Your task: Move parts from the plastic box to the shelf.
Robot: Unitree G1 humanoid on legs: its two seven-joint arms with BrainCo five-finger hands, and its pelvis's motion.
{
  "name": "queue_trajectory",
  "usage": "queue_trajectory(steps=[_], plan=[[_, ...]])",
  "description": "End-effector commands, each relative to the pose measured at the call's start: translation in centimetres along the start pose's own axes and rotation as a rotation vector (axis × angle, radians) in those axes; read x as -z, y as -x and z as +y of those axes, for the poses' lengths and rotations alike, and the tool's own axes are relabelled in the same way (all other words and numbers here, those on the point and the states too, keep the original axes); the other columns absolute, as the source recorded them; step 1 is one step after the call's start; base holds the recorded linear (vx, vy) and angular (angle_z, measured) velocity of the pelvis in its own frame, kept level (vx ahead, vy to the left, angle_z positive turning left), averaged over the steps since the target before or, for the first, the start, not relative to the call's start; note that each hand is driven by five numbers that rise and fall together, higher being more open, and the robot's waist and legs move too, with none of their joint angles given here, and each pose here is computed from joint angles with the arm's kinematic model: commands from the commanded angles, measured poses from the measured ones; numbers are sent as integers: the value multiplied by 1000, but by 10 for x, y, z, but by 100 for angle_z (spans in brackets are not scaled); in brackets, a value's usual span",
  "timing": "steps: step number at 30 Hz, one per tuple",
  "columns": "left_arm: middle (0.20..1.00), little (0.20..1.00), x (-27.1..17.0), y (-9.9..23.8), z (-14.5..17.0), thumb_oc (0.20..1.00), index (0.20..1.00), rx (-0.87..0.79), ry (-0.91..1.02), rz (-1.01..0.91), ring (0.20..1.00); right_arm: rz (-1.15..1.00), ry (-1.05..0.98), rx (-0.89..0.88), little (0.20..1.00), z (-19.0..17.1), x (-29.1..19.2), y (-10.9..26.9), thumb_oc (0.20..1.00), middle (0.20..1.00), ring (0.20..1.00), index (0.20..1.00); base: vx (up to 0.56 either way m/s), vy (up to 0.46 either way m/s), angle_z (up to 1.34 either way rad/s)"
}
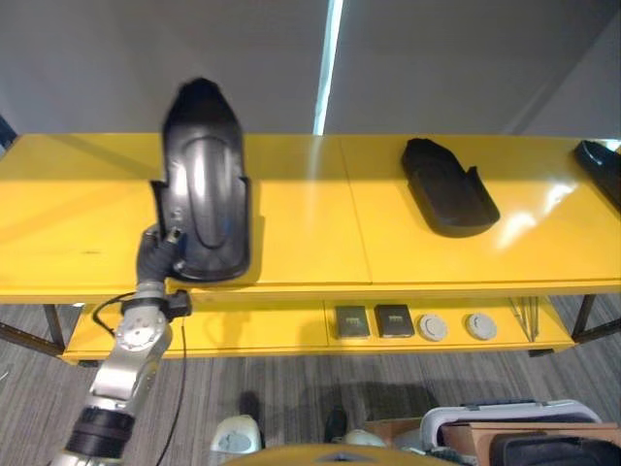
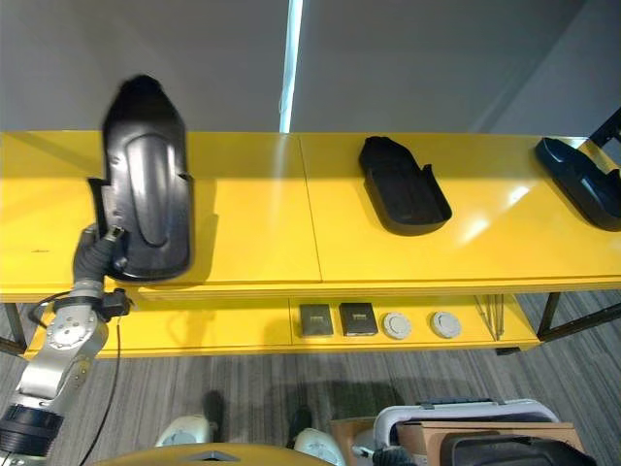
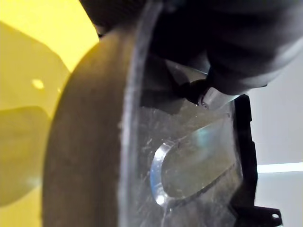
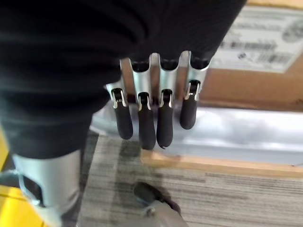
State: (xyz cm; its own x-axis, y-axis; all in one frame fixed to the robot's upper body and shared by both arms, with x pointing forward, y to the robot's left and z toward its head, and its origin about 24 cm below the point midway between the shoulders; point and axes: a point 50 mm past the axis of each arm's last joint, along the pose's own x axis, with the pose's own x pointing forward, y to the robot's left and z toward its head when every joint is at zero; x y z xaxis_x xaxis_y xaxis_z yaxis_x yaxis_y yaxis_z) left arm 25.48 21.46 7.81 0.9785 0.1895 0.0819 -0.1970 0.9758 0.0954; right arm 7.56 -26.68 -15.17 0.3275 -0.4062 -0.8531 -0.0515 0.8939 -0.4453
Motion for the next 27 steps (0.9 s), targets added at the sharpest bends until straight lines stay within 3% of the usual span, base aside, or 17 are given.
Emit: queue_trajectory(steps=[1,8,14,19,27], plan=[[200,200,-44,-31,2,200,200,-67,-120,-187,200,63,-13,33,1000,-9,14,0,1000,1000,1000,1000,32,48,-12],[200,200,-19,-54,26,200,200,-114,-391,50,200,45,103,-17,1000,1,17,4,1000,1000,1000,1000,51,53,-14],[200,200,-8,-77,63,200,200,-254,-563,207,200,13,208,-48,1000,2,11,5,1000,1000,1000,1000,13,27,-12],[200,200,2,-89,82,200,200,-321,-540,332,200,5,259,-54,1000,-2,9,4,1000,1000,1000,1000,2,0,-10],[200,200,32,-90,64,200,200,-339,-390,498,200,-3,280,-65,1000,4,7,3,1000,1000,1000,1000,3,-11,-2]])
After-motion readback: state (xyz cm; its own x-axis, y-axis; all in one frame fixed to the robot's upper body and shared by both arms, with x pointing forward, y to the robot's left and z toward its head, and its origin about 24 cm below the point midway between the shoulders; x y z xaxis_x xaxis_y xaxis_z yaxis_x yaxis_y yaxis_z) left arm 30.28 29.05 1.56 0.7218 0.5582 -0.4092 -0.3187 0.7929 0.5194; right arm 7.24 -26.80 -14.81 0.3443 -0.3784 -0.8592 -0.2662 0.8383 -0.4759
